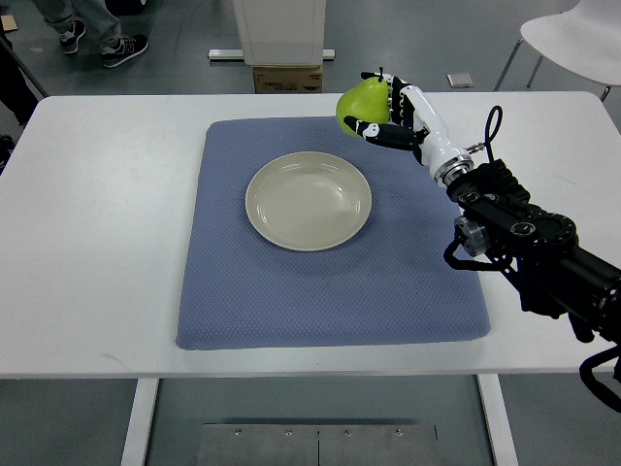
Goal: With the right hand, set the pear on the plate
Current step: 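Lift the pear with the right hand and carry it over the plate, then lower the pear onto the plate and open the right hand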
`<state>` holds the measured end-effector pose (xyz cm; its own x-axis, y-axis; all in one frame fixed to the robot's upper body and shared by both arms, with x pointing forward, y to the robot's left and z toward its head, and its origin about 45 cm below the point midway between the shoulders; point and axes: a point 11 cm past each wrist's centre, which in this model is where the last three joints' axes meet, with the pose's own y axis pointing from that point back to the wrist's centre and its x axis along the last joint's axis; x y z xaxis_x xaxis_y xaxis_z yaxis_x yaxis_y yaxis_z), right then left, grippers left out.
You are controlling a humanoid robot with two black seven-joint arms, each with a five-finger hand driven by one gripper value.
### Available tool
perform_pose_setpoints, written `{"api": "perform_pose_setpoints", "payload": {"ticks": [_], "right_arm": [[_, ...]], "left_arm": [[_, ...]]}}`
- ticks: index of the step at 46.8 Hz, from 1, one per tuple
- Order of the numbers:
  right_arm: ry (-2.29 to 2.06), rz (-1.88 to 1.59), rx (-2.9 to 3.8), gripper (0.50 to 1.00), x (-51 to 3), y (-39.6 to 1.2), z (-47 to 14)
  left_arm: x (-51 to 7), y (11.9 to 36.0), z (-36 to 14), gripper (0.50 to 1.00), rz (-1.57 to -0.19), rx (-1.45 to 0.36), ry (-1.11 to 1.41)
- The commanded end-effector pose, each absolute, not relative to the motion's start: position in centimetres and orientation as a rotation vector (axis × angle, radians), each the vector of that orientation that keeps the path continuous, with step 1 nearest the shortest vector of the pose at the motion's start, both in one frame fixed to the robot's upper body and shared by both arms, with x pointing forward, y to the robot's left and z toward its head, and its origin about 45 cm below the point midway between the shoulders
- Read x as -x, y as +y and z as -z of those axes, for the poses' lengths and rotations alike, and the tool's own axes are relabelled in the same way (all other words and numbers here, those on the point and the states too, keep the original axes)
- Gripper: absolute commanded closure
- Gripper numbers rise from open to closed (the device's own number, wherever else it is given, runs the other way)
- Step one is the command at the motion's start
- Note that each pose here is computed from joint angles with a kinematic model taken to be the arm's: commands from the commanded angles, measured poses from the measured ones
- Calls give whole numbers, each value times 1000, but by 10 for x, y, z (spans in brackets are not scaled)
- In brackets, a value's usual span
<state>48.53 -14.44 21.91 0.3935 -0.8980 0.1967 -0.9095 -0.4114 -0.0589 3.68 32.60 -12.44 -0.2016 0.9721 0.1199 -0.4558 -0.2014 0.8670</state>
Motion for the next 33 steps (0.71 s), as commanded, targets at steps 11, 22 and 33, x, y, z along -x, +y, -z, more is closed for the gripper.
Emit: {"api": "perform_pose_setpoints", "payload": {"ticks": [11,22,33], "right_arm": [[-1526,-334,-2616,1000,-478,-132,-213],[-1367,-306,-2697,1000,-461,-109,-202],[-1248,-290,-2745,1000,-443,-89,-194]], "left_arm": [[-37,326,124,500,-1647,-860,861],[-37,326,124,500,-1647,-862,862],[-37,326,124,500,-1647,-862,862]]}}
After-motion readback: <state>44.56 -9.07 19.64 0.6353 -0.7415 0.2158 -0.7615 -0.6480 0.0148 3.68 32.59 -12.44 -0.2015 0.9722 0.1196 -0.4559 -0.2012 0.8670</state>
